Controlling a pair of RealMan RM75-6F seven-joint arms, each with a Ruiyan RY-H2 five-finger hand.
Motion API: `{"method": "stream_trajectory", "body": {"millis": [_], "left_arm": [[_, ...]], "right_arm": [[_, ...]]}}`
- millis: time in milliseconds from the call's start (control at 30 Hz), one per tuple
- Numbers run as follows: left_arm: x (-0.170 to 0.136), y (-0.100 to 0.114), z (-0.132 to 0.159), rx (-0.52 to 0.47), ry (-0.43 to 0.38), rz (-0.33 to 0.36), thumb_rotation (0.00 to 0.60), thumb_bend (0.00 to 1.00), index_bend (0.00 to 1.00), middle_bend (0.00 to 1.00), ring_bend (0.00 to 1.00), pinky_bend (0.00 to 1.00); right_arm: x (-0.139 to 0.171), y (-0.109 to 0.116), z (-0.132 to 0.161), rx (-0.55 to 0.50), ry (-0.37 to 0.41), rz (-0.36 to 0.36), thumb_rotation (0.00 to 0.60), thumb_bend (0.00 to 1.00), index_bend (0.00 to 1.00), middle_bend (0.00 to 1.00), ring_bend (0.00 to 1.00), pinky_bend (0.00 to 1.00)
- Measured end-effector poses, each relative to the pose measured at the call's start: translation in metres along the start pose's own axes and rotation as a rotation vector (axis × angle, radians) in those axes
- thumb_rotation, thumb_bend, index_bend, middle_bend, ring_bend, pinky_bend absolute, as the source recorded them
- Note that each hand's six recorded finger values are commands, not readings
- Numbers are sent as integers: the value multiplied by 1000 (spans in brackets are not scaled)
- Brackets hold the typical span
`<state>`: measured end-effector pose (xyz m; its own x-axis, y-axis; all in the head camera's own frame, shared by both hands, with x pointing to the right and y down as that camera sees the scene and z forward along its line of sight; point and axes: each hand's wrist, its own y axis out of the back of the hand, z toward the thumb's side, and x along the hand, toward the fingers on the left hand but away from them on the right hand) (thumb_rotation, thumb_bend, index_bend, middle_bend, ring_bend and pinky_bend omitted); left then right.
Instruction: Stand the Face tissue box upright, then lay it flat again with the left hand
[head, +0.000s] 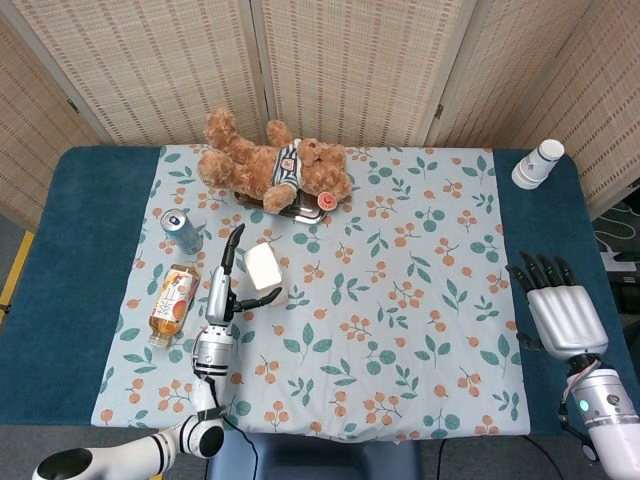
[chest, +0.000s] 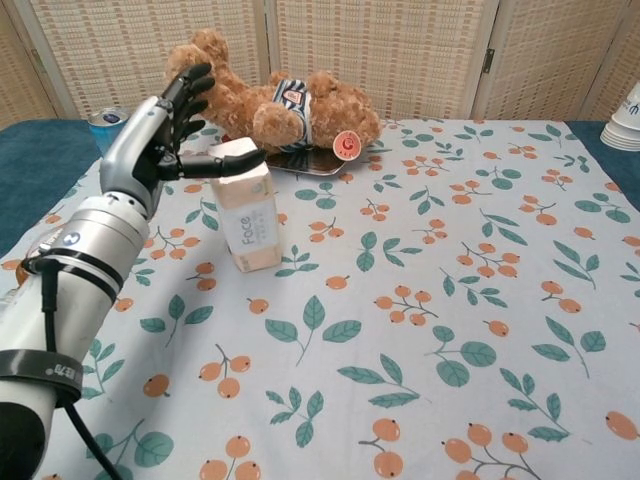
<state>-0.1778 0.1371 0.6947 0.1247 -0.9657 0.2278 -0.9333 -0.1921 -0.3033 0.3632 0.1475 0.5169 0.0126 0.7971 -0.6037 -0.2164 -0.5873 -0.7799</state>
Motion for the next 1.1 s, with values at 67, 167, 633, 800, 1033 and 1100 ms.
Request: {"method": "stream_trajectory", "body": {"millis": [67, 167, 633, 800, 1033, 1100], "left_arm": [[3, 2, 11, 21, -19, -3, 600, 131, 0, 33, 0, 56], [7, 2, 22, 76, -19, -15, 600, 178, 0, 73, 0, 63], [29, 5, 70, 750, 242, -235, 600, 171, 2, 93, 9, 57], [27, -1, 82, 954, 363, -406, 600, 170, 23, 123, 59, 88], [40, -16, 134, 1156, 333, -468, 600, 168, 31, 127, 61, 100], [43, -17, 139, 1176, 328, -460, 600, 169, 32, 128, 64, 100]], "right_arm": [[0, 1, 0, -5, 3, 0, 600, 122, 143, 2, 0, 0], [1, 2, 0, -11, 5, 1, 600, 122, 143, 2, 0, 0], [6, 10, -1, -29, 10, -12, 600, 122, 143, 2, 0, 0], [5, 8, -2, -27, 6, -1, 600, 122, 142, 2, 0, 0], [4, 8, -3, -27, 0, 2, 600, 121, 142, 2, 0, 0], [4, 8, -3, -27, -1, 3, 600, 122, 142, 2, 0, 0]]}}
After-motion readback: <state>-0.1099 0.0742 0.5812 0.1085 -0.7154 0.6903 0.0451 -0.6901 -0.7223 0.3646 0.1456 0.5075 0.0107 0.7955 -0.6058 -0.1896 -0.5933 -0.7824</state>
